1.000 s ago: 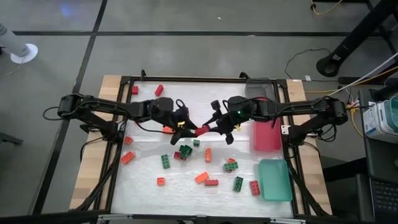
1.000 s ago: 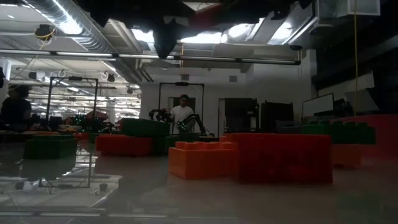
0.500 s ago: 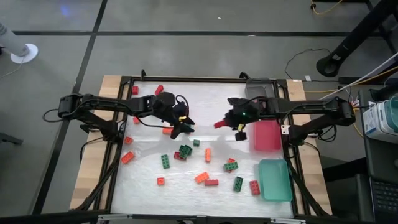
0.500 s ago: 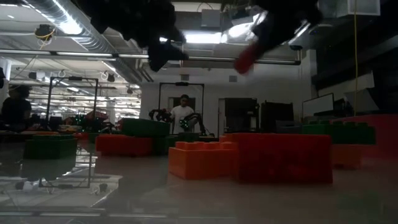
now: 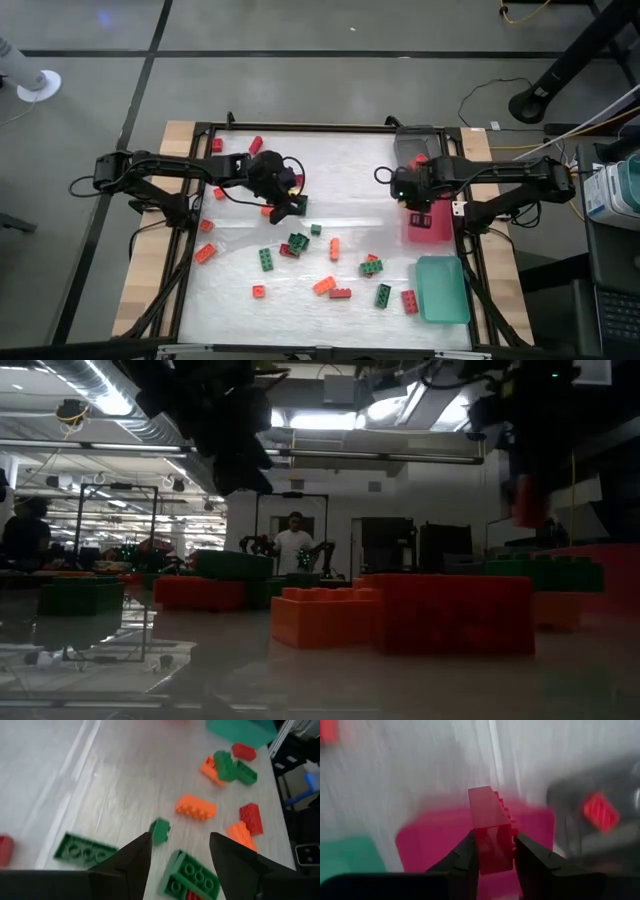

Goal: Sort blocks
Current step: Put the red game piece into the red bin, then put the green game piece into the blue bin

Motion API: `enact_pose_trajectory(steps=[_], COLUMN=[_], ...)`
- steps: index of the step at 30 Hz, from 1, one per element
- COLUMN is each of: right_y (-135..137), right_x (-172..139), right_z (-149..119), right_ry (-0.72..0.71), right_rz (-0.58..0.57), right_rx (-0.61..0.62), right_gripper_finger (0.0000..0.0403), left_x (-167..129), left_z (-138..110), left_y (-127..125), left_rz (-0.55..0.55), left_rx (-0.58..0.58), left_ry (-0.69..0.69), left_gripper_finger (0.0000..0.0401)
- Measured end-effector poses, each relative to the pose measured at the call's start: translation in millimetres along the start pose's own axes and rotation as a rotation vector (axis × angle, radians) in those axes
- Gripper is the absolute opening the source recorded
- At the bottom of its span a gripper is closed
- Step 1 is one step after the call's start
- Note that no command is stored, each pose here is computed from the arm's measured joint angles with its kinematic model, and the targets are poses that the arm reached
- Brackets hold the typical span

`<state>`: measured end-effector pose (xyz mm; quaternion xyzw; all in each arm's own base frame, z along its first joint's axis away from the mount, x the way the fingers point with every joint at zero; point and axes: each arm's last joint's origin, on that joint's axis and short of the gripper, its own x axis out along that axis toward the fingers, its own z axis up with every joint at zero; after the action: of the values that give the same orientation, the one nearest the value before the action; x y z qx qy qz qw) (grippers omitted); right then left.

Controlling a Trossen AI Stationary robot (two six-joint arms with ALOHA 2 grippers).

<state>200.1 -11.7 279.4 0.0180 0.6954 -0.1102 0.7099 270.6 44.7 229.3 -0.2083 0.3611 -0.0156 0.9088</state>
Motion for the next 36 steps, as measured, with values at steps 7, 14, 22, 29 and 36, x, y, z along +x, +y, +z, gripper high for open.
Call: enact_pose_trajectory(steps=[7, 14, 22, 29, 36], right_y=[-1, -1, -1, -1, 0], right_x=[-1, -1, -1, -1, 0], right_z=[-11, -11, -11, -11, -10], right_ry=[0.112, 0.117, 0.116, 0.117, 0.106], right_rz=[-0.001, 0.016, 0.017, 0.013, 0.015], right_rx=[0.062, 0.062, 0.063, 0.108, 0.111], right_gripper_finger=[0.0103, 0.0104, 0.0108, 0.0162, 0.0209], left_x=[0, 1, 6, 8, 10], left_z=[-9, -10, -13, -17, -20], left_y=[2, -2, -15, -24, -32], left_rz=[0.023, 0.015, 0.045, 0.026, 0.033], left_rx=[-0.044, -0.025, 0.048, 0.055, -0.003], left_ry=[0.084, 0.096, 0.085, 0.104, 0.108], left_gripper_finger=[0.0188, 0.0188, 0.0189, 0.0189, 0.0189])
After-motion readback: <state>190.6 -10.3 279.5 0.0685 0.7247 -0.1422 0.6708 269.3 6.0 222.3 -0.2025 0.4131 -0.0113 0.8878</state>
